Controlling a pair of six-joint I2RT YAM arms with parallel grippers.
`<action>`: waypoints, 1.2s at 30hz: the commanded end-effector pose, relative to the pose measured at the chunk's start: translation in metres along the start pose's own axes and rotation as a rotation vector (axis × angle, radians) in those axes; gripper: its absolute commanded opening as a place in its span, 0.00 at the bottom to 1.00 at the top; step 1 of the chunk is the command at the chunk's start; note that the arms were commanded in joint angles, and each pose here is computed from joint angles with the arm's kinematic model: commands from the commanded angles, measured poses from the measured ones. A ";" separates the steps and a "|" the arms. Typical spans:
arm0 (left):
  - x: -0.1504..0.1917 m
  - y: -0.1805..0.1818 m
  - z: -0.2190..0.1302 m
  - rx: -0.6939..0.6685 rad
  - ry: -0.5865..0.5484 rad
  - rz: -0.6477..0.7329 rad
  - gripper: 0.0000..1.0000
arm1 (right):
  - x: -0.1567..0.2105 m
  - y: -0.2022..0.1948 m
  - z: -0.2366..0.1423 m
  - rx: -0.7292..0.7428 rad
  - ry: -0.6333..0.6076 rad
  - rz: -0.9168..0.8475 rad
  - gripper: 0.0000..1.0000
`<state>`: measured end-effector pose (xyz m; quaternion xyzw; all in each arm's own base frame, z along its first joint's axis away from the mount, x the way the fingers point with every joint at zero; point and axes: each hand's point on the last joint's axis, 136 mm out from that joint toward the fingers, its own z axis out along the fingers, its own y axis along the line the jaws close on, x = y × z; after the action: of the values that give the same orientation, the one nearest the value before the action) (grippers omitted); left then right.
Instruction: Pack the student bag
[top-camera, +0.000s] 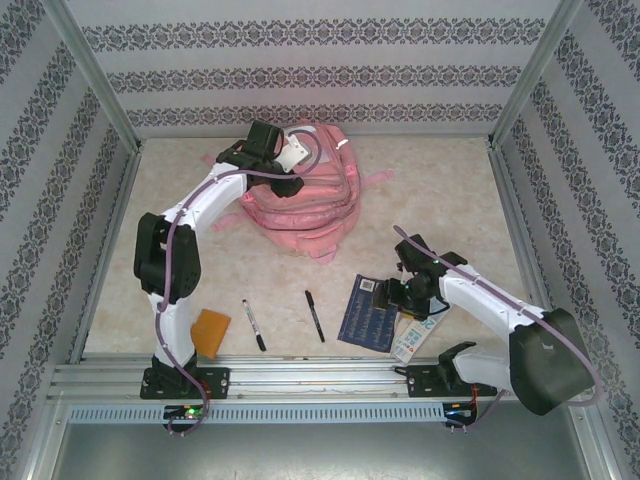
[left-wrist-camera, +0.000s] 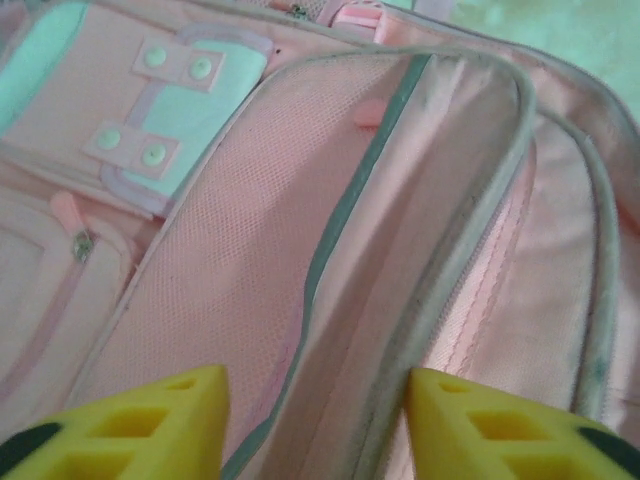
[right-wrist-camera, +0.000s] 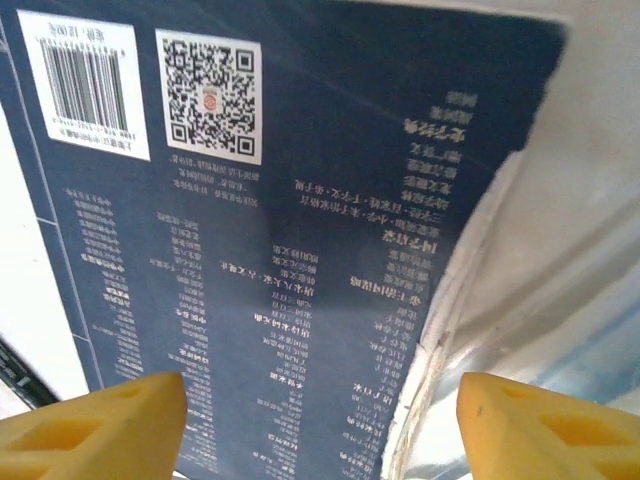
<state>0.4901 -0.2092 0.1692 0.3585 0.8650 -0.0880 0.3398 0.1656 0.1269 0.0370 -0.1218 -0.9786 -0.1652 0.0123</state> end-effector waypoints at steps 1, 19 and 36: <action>-0.012 -0.026 -0.032 0.055 -0.043 -0.307 0.55 | 0.002 -0.001 0.007 0.010 0.023 -0.018 0.64; 0.110 -0.261 -0.004 0.331 0.431 -0.841 0.58 | -0.040 0.055 0.016 -0.195 -0.069 -0.132 0.41; 0.131 -0.280 0.017 0.272 0.597 -0.810 0.58 | -0.032 0.027 0.027 -0.036 0.037 -0.209 0.42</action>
<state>0.2446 -0.3386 0.0518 0.0454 0.9740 -0.2217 -0.0113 0.2177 0.1529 0.0310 -0.0384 -0.9789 -0.2000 -0.0186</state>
